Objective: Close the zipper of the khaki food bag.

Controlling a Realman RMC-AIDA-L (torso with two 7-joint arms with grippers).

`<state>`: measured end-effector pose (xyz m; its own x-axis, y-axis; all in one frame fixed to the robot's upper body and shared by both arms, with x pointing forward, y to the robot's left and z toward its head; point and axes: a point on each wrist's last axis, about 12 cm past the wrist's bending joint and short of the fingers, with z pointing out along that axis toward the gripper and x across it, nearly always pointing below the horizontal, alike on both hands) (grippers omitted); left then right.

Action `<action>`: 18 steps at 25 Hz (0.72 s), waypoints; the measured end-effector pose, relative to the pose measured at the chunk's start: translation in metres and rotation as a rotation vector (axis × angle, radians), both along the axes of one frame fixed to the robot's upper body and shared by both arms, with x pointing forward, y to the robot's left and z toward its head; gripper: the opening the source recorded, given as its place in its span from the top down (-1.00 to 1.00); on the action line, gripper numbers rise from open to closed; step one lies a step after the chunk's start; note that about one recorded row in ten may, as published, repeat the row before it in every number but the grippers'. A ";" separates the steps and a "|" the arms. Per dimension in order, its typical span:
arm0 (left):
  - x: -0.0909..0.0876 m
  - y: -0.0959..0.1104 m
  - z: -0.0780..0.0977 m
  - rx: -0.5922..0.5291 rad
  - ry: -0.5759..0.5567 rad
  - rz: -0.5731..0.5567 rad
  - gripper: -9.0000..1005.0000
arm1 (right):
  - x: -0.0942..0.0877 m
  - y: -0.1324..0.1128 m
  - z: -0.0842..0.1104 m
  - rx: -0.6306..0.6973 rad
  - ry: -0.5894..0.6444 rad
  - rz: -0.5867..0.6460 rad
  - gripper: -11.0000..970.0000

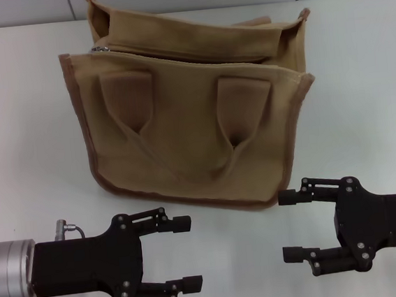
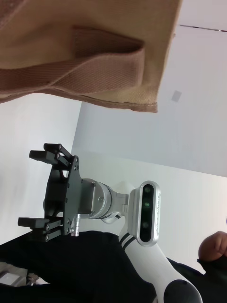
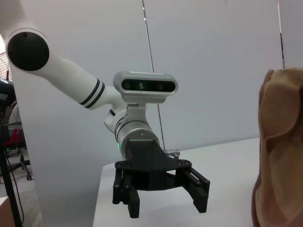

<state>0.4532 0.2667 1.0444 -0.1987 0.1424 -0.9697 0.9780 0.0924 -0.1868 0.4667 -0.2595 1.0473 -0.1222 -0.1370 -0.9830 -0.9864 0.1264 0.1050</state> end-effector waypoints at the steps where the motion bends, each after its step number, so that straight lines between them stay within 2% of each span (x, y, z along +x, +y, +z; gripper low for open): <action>1: 0.000 0.000 0.000 0.000 0.000 0.000 -0.65 | 0.000 0.000 0.000 0.000 0.000 0.000 -0.60; 12: -0.001 0.000 0.001 -0.011 0.000 -0.004 -0.62 | -0.001 0.000 0.000 0.004 0.003 -0.004 -0.60; 18: -0.001 -0.007 0.012 -0.107 -0.028 -0.040 -0.60 | -0.001 0.000 0.000 0.006 0.003 -0.007 -0.60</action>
